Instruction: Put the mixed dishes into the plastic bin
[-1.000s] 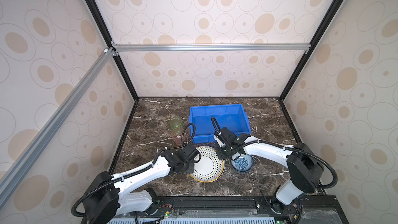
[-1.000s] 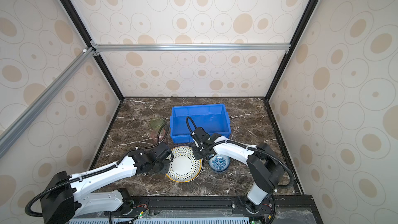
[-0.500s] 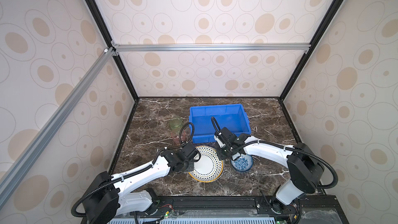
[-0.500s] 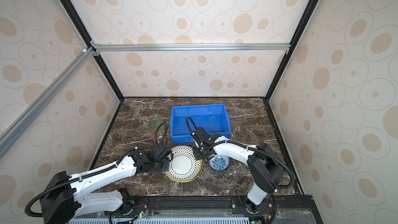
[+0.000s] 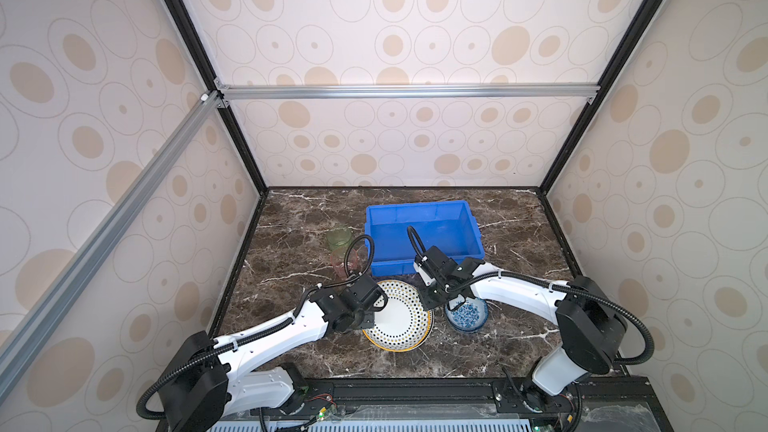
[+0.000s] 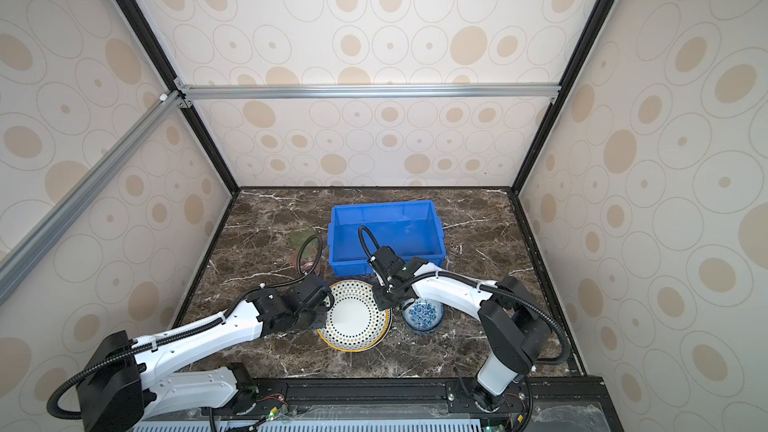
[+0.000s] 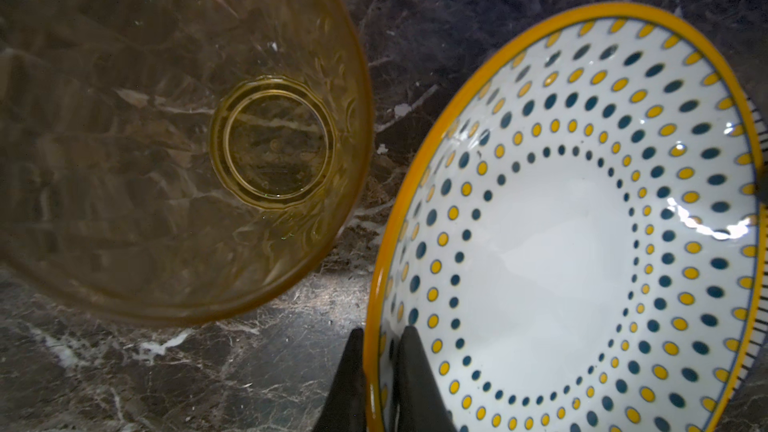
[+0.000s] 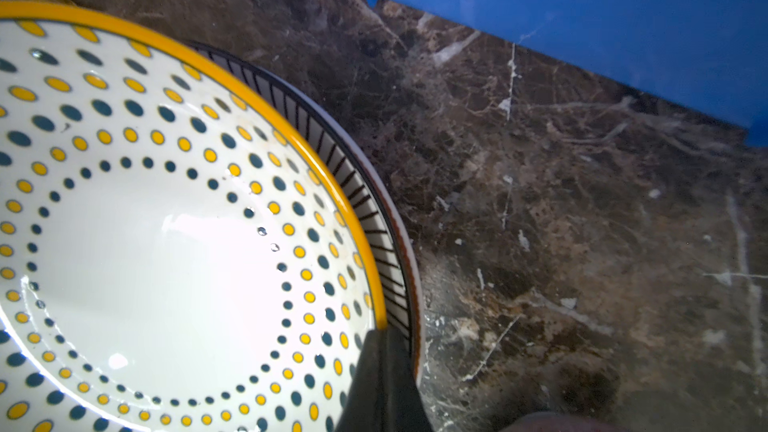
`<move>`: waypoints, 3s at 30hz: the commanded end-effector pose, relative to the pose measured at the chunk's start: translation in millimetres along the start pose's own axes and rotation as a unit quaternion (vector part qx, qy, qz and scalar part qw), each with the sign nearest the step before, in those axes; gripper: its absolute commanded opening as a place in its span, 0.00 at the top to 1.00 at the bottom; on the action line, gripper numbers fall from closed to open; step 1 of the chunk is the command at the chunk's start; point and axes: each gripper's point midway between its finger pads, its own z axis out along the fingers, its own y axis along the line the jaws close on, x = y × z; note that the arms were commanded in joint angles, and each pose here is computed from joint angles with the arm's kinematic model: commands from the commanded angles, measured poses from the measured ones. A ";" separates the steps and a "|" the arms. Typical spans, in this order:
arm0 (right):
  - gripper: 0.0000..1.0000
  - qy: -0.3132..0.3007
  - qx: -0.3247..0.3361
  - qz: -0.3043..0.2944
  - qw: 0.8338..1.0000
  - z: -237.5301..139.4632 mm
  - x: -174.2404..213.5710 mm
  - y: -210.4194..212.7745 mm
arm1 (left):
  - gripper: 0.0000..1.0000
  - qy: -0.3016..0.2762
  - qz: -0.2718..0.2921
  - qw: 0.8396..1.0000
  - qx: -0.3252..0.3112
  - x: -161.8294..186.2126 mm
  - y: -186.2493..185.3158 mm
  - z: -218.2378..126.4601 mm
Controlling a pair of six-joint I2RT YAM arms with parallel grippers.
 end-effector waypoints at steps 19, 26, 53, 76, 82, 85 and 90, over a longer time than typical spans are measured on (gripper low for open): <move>0.85 -0.074 -0.001 -0.018 0.997 -62.8 -19.3 11.2 | 1.00 -0.028 0.044 0.999 0.013 -6.2 2.2 -26.5; 0.82 -0.118 0.007 -0.014 0.993 -89.0 -26.1 5.7 | 1.00 -0.054 0.049 0.996 0.058 -15.1 -10.9 -40.2; 0.64 -0.264 0.081 -0.012 0.961 -173.4 -33.1 -37.1 | 1.00 -0.116 0.047 0.981 0.148 -49.6 -47.9 -89.8; 0.58 -0.286 0.055 0.082 0.953 -191.7 -33.7 -89.9 | 1.00 -0.194 0.069 0.964 0.168 -130.8 -80.0 -131.3; 0.56 -0.288 0.055 0.104 0.950 -193.4 -37.2 -103.2 | 1.00 -0.212 0.081 0.956 0.183 -167.6 -92.8 -142.1; 0.54 -0.289 0.056 0.113 0.949 -194.6 -39.3 -109.2 | 1.00 -0.218 0.083 0.954 0.187 -184.2 -95.1 -142.7; 0.52 -0.287 0.062 0.126 0.948 -194.8 -41.6 -118.3 | 1.00 -0.225 0.078 0.950 0.200 -205.8 -96.0 -139.7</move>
